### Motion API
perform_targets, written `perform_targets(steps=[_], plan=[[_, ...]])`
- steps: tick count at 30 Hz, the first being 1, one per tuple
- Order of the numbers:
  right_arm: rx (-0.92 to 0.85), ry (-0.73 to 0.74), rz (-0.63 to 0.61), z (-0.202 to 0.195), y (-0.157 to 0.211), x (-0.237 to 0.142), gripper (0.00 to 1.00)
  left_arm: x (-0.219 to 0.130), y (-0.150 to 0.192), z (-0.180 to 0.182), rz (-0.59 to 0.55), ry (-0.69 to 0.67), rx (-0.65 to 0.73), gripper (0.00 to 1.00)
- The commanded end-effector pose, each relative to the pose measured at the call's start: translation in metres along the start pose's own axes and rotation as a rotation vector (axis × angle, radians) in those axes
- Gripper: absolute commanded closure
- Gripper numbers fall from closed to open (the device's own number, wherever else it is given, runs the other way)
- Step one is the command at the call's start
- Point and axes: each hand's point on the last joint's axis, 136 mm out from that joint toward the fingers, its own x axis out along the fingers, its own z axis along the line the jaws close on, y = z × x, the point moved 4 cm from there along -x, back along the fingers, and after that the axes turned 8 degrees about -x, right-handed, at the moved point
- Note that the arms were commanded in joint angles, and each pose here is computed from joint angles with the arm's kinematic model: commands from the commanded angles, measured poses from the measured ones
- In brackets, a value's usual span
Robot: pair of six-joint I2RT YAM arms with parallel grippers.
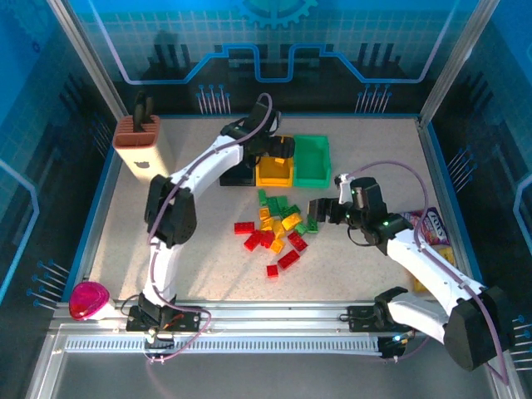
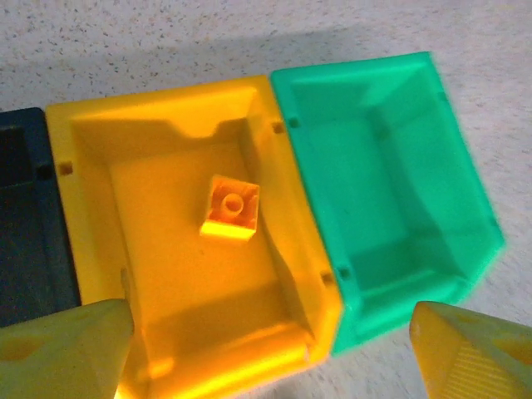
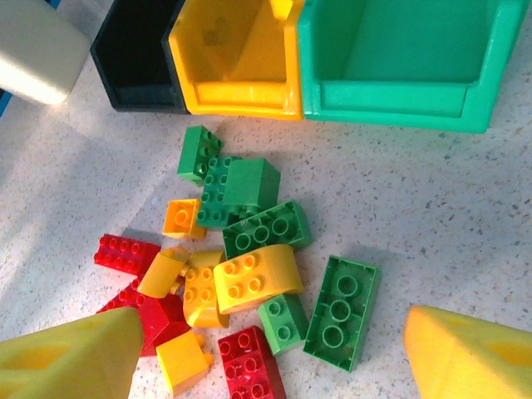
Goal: Sort the legos into containers by color
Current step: Place the lego in the container, then pick up the lego from the center of the table.
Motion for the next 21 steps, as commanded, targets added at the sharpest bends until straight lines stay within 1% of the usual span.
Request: perform_targets(steps=[1,2,5,9,12,15,19,21], plan=[[-0.063,-0.011,0.009,0.013,-0.009,-0.004,0.16,-0.084,-0.019,-0.028,-0.179,0.122,0.032,0.12],[-0.075,-0.010,0.014,0.016,-0.010,-0.003,0.16,-0.099,-0.017,-0.030,-0.222,0.157,0.033,0.11],[-0.114,-0.010,0.037,0.024,-0.013,0.000,0.15,-0.127,0.001,-0.025,-0.303,0.237,0.024,0.09],[-0.171,-0.016,0.067,0.037,-0.016,0.005,0.15,-0.146,0.032,-0.004,-0.355,0.254,0.000,0.07],[-0.204,-0.026,0.098,0.046,-0.016,0.013,0.15,-0.150,0.059,0.017,-0.347,0.211,-0.026,0.06],[-0.232,-0.046,0.133,0.058,-0.021,0.022,0.15,-0.149,0.087,0.037,-0.316,0.159,-0.060,0.06],[-0.271,-0.061,0.207,0.072,-0.017,0.043,0.14,-0.142,0.123,0.063,-0.270,0.094,-0.105,0.06],[-0.282,-0.051,0.240,0.076,-0.015,0.054,0.16,-0.143,0.134,0.072,-0.266,0.070,-0.133,0.06]])
